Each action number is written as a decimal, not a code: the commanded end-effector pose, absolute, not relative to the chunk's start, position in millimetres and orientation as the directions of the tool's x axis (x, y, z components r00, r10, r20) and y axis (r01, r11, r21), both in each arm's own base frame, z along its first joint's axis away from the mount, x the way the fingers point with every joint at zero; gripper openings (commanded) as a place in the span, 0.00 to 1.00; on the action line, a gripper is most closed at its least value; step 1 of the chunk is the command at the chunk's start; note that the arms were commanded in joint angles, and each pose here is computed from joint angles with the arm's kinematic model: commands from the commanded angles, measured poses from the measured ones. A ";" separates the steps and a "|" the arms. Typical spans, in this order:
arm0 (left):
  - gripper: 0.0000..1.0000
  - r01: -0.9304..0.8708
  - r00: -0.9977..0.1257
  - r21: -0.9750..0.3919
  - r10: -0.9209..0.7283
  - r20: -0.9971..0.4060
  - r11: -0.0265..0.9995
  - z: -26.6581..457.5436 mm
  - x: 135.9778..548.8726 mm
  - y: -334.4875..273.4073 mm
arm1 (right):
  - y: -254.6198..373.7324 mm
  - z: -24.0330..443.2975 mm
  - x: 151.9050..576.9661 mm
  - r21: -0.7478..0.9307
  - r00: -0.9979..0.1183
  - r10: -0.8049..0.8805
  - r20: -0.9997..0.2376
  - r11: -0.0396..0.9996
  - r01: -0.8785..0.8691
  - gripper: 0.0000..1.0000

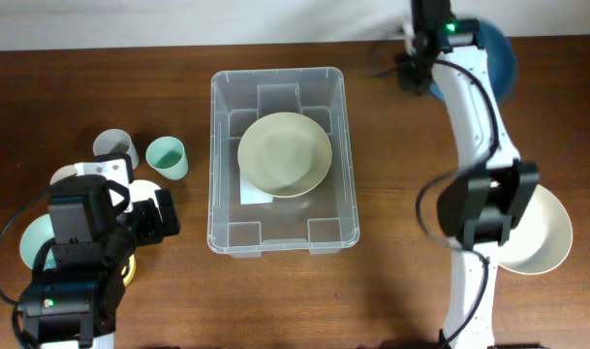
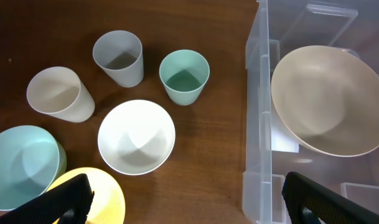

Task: Pack container
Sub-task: 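Place the dark-blue bowl into the bin on the cream bowl, then reach the right gripper to the cream plate and grasp its edge, then carry the cream plate into the bin and release it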

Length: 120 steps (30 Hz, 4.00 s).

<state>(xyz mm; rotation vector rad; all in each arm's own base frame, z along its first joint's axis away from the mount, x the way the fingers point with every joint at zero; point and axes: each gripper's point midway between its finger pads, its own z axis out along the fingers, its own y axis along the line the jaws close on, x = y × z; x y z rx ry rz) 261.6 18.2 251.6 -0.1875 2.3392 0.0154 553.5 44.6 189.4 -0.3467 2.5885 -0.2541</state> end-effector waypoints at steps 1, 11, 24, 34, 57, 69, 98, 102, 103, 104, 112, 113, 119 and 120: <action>0.99 -0.158 -0.673 -0.045 -0.141 -0.726 0.986 258.7 263.1 21.1 | 141.5 280.8 519.5 -0.287 -0.596 -0.556 -0.579 0.824 -0.489 0.04; 0.99 -0.158 -0.674 -0.044 -0.141 -0.726 0.986 258.6 263.0 21.3 | 294.2 235.4 418.4 -0.263 -0.260 -0.872 -0.415 0.389 -0.883 0.04; 0.99 -0.269 -0.605 -0.017 -0.183 -0.775 0.963 294.3 273.8 51.1 | 307.1 124.6 362.9 -0.079 -0.223 -0.947 -0.231 0.246 -0.966 0.04; 0.99 -0.286 -0.627 -0.022 -0.204 -0.752 0.958 289.6 277.7 57.0 | 307.5 119.7 365.6 -0.088 -0.234 -0.944 -0.234 0.260 -0.962 0.38; 0.99 -0.286 -0.625 -0.022 -0.204 -0.754 0.958 290.1 278.4 57.1 | -61.9 287.4 402.1 -0.012 -0.811 0.404 -0.422 0.892 0.451 0.45; 0.99 -0.285 -0.622 -0.023 -0.204 -0.756 0.958 290.6 278.9 57.0 | -124.4 142.5 350.7 -0.110 -0.789 0.605 -0.106 0.782 0.614 0.56; 0.99 -0.283 -0.622 -0.025 -0.203 -0.756 0.959 290.7 278.9 56.5 | -143.3 1.9 323.5 -0.230 -0.782 0.590 -0.200 0.748 0.623 0.04; 1.00 -0.283 -0.622 -0.025 -0.203 -0.756 0.959 290.7 278.9 56.5 | -142.9 2.2 325.0 -0.228 -0.787 0.582 -0.202 0.754 0.616 0.04; 0.99 -0.283 -0.622 -0.025 -0.203 -0.756 0.959 290.7 278.9 56.5 | -142.8 3.3 327.3 -0.227 -0.791 0.575 -0.207 0.759 0.611 0.04; 0.99 -0.283 -0.622 -0.025 -0.204 -0.756 0.959 290.7 278.9 56.5 | -140.4 5.0 331.3 -0.218 -0.805 0.556 -0.207 0.776 0.592 0.04; 0.99 -0.283 -0.623 -0.025 -0.203 -0.755 0.959 290.6 279.0 56.5 | -70.4 103.1 415.8 -0.133 -0.916 0.143 -0.376 0.970 0.206 0.04; 0.99 -0.283 -0.622 -0.025 -0.203 -0.756 0.959 290.7 278.9 56.5 | -59.1 118.2 423.6 -0.141 -0.912 0.087 -0.401 0.978 0.156 0.04; 0.99 -0.283 -0.623 -0.025 -0.203 -0.756 0.959 290.6 279.0 56.6 | 98.7 240.9 449.4 -0.261 -0.665 -0.523 -0.533 0.849 -0.459 0.04; 0.99 -0.283 -0.623 -0.025 -0.203 -0.756 0.959 290.6 279.0 56.6 | 119.0 249.9 447.4 -0.287 -0.610 -0.580 -0.540 0.808 -0.514 0.04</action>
